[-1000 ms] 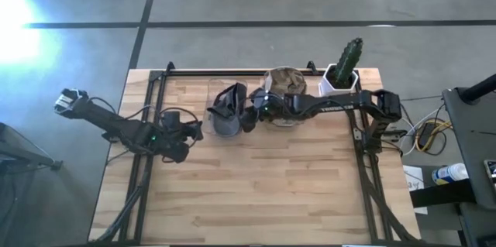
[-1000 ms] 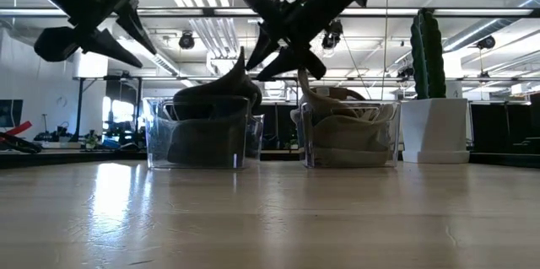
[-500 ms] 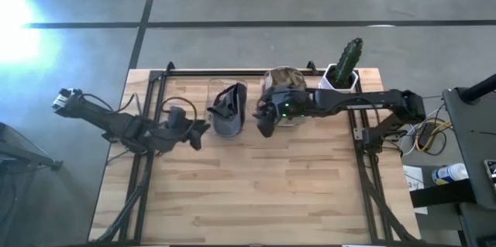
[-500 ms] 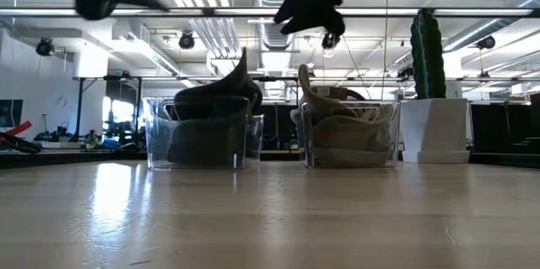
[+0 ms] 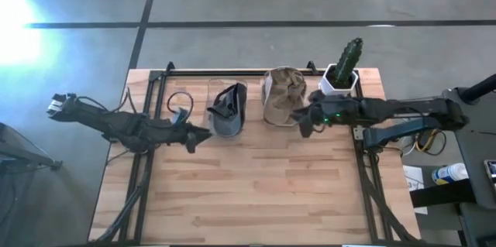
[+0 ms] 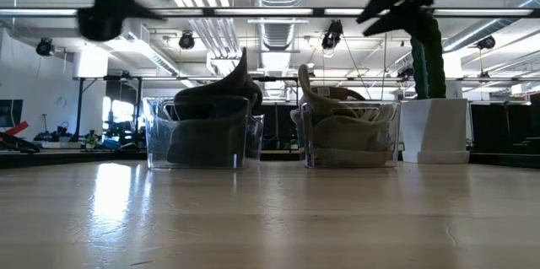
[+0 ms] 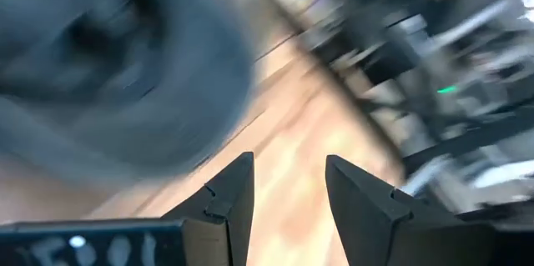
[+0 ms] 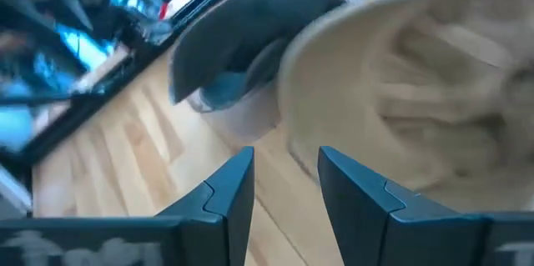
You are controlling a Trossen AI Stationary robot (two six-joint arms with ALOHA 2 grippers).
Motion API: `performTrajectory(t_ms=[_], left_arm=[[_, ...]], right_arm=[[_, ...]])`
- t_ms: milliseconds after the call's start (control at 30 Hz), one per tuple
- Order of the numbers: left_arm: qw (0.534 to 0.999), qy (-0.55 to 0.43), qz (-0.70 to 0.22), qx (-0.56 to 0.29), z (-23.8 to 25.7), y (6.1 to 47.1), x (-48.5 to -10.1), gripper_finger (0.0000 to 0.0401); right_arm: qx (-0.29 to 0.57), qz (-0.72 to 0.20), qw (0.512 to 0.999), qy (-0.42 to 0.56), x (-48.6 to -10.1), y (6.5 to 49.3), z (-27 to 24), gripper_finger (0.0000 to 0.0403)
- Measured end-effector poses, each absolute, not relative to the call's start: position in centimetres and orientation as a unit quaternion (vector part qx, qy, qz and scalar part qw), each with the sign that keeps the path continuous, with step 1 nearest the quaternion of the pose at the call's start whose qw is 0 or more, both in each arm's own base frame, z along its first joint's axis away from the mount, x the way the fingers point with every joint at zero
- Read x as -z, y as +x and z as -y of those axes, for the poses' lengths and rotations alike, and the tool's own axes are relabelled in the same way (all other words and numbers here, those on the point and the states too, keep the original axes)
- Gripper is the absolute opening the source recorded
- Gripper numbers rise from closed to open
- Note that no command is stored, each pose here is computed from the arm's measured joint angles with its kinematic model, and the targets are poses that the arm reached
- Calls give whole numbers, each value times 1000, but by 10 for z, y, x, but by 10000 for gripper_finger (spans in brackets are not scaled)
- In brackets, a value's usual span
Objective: Pick & Place hat
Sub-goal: Adjust the left transparent bin
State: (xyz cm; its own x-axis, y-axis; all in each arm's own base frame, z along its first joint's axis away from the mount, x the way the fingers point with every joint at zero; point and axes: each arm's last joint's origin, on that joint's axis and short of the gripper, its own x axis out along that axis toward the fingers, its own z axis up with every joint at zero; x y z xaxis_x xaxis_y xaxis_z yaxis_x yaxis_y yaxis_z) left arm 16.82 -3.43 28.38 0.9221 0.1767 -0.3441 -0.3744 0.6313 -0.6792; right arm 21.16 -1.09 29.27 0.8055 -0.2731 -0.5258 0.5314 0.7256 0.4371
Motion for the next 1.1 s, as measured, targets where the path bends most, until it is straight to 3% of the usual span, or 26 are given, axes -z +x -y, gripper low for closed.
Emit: performTrajectory(t_ms=[133,333,600,767,967,1100], left_arm=[[857,-416,-223,-208,35,148,-261,142],[814,-412,-351,-210,41,140,-231,142],[817,-346,-296,-354,18,152,-196,142],[846,-350,-290,-279,-1,179,-183,142],[828,-322,-302,-345,-35,189,-172,142],[847,-293,-296,-331,-51,201,-186,142]], right_arm=[[231,-204,889,339,-281,190,10,132],[249,-206,875,359,-264,181,10,132],[264,-197,877,349,-260,191,11,132],[278,-194,876,343,-261,196,12,132],[279,-194,874,347,-261,198,12,132],[278,-191,875,349,-262,199,12,132]])
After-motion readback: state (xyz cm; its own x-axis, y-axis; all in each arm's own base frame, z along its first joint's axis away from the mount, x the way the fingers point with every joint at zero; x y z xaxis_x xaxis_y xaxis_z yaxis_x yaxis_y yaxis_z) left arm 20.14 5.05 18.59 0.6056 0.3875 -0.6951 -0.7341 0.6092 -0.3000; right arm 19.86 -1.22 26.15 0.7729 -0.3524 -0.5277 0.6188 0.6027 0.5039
